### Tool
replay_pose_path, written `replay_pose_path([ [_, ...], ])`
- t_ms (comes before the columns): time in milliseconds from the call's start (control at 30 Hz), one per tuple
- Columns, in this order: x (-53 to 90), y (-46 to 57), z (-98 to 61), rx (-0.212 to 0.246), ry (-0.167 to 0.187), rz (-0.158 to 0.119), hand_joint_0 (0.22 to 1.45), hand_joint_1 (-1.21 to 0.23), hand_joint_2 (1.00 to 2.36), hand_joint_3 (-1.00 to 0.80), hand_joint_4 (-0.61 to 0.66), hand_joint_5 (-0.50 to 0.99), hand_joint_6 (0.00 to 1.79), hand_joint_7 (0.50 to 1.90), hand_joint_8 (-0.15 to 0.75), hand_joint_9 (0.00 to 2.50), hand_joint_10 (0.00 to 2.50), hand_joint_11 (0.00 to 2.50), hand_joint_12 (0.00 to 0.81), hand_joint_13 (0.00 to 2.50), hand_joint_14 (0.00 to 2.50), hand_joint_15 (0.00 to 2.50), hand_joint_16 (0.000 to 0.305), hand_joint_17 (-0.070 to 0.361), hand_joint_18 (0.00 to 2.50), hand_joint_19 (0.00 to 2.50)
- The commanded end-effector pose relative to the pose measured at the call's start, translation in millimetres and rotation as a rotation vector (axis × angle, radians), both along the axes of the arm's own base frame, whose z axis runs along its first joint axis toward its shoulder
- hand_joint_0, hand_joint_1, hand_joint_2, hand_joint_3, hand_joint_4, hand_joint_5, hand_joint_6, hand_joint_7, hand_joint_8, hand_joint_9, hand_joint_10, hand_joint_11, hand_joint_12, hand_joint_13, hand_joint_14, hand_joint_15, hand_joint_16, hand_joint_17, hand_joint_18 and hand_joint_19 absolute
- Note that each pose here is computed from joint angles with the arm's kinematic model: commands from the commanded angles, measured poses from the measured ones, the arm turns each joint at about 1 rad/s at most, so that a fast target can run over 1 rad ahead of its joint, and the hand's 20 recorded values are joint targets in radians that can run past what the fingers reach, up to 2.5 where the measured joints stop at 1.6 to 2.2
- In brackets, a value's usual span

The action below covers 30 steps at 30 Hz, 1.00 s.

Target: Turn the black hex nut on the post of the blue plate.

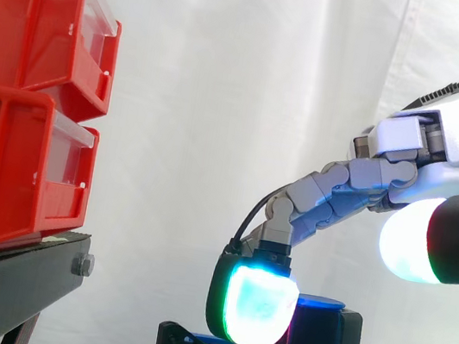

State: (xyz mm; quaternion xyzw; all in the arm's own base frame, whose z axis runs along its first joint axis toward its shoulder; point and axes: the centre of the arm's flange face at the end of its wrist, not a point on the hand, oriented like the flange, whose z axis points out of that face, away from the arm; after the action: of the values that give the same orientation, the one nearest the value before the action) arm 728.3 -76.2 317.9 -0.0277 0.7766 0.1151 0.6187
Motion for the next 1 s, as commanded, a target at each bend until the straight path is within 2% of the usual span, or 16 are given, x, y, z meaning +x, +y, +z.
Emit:
replay_pose_path([
  [0, -0.1, -1.0, 0.0, 0.0, -0.001, 0.0, 0.48, -0.28, 1.0, -0.5, 0.27, -0.17, 0.5, 0.85, 0.307, 0.41, 0.0, 0.0, 0.414, 0.36, 0.0, 0.06, 0.052, 0.118, 0.25, 0.21],
  [267, 0.6, -5.6, 5.9, -0.001, -0.007, 0.002, 0.48, -0.28, 1.0, -0.5, 0.26, -0.18, 0.5, 0.85, 0.306, 0.41, 0.0, 0.0, 0.415, 0.36, 0.0, 0.06, 0.052, 0.118, 0.25, 0.22],
  [567, -1.1, -17.7, 7.1, -0.013, -0.01, 0.001, 0.48, -0.28, 1.0, -0.5, 0.26, -0.17, 0.5, 0.87, 0.305, 0.4, 0.0, 0.0, 0.414, 0.36, 0.0, 0.06, 0.052, 0.118, 0.25, 0.21],
  [667, -3.0, -22.8, 6.4, -0.014, -0.001, -0.002, 0.48, -0.28, 1.0, -0.5, 0.26, -0.17, 0.5, 0.89, 0.307, 0.41, 0.0, 0.0, 0.414, 0.36, 0.0, 0.07, 0.052, 0.118, 0.25, 0.21],
  [967, -4.2, -27.6, 6.4, -0.016, -0.001, -0.001, 0.48, -0.29, 1.0, -0.5, 0.26, -0.17, 0.5, 0.94, 0.308, 0.41, 0.0, 0.0, 0.414, 0.37, 0.0, 0.06, 0.052, 0.117, 0.25, 0.21],
])
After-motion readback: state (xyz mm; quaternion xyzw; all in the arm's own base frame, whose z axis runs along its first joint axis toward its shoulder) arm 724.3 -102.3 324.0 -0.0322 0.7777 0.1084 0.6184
